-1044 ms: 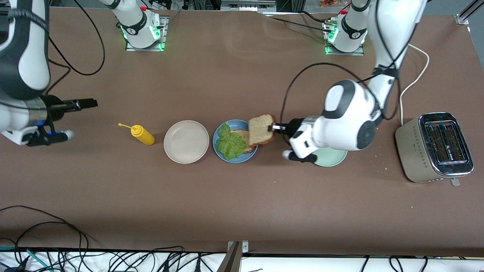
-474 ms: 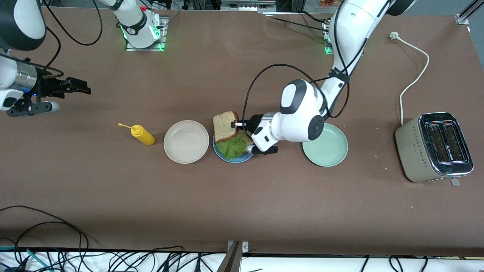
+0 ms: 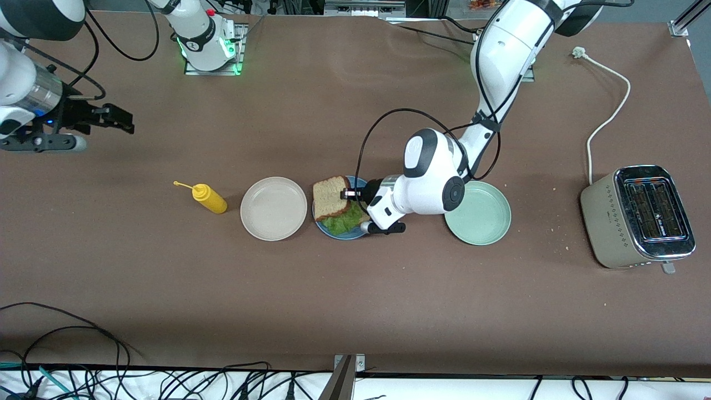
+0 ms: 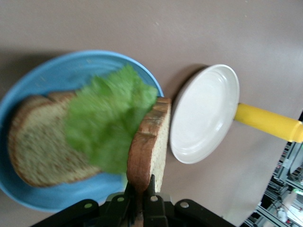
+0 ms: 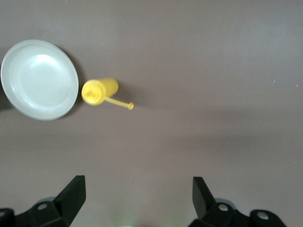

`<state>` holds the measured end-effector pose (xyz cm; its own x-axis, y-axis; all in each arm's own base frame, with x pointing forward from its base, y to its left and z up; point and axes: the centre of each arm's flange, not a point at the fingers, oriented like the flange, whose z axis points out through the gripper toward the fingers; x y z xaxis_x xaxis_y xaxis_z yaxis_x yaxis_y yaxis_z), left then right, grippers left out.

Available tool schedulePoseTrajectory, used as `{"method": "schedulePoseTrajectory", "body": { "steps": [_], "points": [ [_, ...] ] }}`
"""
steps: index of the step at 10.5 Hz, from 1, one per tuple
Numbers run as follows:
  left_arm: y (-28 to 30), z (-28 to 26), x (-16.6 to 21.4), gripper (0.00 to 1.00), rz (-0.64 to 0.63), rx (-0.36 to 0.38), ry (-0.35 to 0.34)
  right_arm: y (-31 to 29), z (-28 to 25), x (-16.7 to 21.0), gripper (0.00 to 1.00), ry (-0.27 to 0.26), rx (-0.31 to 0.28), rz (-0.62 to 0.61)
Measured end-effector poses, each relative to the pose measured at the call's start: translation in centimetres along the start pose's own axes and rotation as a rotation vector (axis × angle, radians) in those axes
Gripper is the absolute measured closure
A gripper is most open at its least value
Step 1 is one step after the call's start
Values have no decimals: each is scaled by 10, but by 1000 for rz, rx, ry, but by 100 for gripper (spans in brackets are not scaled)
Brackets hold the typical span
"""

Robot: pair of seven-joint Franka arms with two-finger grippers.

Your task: Make sandwich in blue plate with both arms

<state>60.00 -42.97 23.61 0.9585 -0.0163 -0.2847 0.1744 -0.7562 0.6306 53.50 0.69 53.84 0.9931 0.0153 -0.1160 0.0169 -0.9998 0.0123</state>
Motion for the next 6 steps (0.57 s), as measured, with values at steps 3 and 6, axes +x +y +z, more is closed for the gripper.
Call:
{"method": "schedulePoseTrajectory", "body": {
  "steps": [3, 6],
  "points": [
    [-26, -10, 19, 87, 53, 25, 34, 28, -12, 9, 0, 67, 8, 51],
    [-45, -20, 32, 51, 52, 47, 58, 25, -26, 7, 0, 69, 8, 46]
  ]
}}
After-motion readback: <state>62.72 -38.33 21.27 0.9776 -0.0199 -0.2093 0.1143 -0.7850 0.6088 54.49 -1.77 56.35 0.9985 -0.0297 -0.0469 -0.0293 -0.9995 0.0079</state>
